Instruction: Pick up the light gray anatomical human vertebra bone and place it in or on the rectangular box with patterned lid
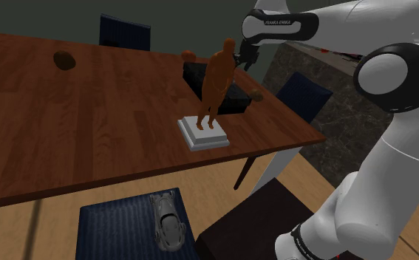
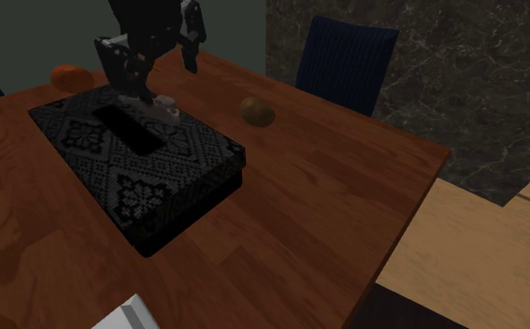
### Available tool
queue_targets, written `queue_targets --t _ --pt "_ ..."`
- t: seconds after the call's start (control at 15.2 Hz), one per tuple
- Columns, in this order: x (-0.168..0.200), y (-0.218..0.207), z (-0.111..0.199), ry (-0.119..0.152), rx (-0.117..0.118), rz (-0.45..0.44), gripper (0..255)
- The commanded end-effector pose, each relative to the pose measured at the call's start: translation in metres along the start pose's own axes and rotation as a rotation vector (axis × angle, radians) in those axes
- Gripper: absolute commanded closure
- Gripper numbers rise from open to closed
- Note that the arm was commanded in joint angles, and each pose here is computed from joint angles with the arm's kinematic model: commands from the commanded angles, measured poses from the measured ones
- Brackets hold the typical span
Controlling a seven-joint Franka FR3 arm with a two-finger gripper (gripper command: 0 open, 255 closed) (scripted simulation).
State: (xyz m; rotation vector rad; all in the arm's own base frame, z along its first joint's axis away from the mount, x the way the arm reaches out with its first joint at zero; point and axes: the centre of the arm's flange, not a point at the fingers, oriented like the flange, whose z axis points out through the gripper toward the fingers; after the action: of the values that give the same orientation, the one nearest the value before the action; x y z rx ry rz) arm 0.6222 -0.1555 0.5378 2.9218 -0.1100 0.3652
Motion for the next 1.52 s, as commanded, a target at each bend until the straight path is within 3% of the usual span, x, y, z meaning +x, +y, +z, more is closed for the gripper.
queue_targets --t 0.0,0.46,0.53,1.12,1.19,1.39,1.45 --pt "0.001 0.0 0.009 0.001 0.0 0.0 0" --pt "0.001 0.0 0.009 0.001 0.0 0.0 0" --pt "0.001 0.0 0.009 0.001 0.0 0.0 255" --pt "0.001 0.0 0.009 0.001 0.0 0.0 255" --pt "0.001 0.0 0.009 0.001 0.0 0.0 0" --pt "0.043 -0.005 0.009 -0.026 0.093 -0.34 0" --pt "0.047 -0.006 0.009 -0.029 0.104 -0.38 0"
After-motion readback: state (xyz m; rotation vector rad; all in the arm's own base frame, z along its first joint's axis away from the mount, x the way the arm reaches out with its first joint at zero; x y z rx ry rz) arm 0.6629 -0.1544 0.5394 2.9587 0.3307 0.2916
